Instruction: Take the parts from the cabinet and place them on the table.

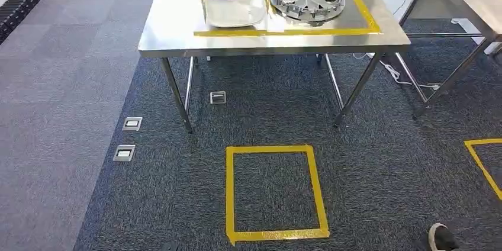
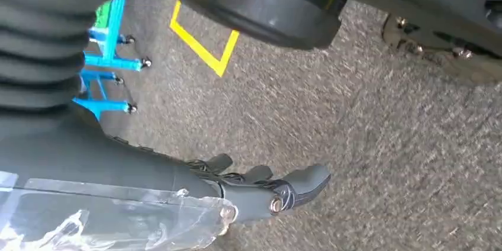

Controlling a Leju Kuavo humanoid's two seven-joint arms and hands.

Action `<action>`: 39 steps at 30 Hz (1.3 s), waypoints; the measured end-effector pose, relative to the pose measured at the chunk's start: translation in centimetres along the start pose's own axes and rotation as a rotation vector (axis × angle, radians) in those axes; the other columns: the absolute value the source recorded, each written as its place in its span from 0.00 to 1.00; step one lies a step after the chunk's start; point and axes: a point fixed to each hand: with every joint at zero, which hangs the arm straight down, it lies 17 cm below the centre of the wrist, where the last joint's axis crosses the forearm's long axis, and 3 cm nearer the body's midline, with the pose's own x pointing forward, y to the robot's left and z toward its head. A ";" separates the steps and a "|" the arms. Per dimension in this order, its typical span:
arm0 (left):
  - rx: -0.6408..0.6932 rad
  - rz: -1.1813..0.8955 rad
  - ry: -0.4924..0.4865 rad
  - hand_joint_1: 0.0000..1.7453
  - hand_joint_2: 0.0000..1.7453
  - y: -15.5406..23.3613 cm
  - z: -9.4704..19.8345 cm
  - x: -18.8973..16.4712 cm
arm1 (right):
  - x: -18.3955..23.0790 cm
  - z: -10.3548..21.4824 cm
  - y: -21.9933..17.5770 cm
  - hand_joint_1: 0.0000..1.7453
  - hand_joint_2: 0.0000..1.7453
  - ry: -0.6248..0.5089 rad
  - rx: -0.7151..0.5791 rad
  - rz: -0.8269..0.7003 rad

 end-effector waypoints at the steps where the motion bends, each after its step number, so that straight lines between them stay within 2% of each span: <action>1: 0.003 -0.001 0.003 0.00 1.00 0.0 0.0 -0.1 | 0.0 0.0 0.0 0.00 1.00 0.000 0.000 0.000; 10: 0.015 -0.029 -0.016 0.00 1.00 0.3 -0.2 -0.2 | -1.1 -0.1 1.4 0.00 1.00 0.002 0.056 -0.054; 11: 0.009 -0.038 -0.027 0.00 0.00 0.2 -0.2 0.2 | -1.3 -0.1 1.4 0.00 0.00 0.000 0.058 -0.055; 16: -0.011 -0.062 -0.056 0.00 0.00 0.1 -0.2 0.6 | -2.2 -0.2 2.3 0.00 0.00 -0.018 0.084 -0.074; 22: -0.030 -0.071 -0.058 0.00 0.00 0.4 -0.3 -0.7 | -1.1 -0.2 2.0 0.00 0.00 -0.070 0.103 -0.129; 39: -0.065 -0.054 -0.065 0.00 0.00 2.4 -0.4 -3.8 | -1.2 -0.6 0.8 0.00 0.00 -0.163 0.129 -0.310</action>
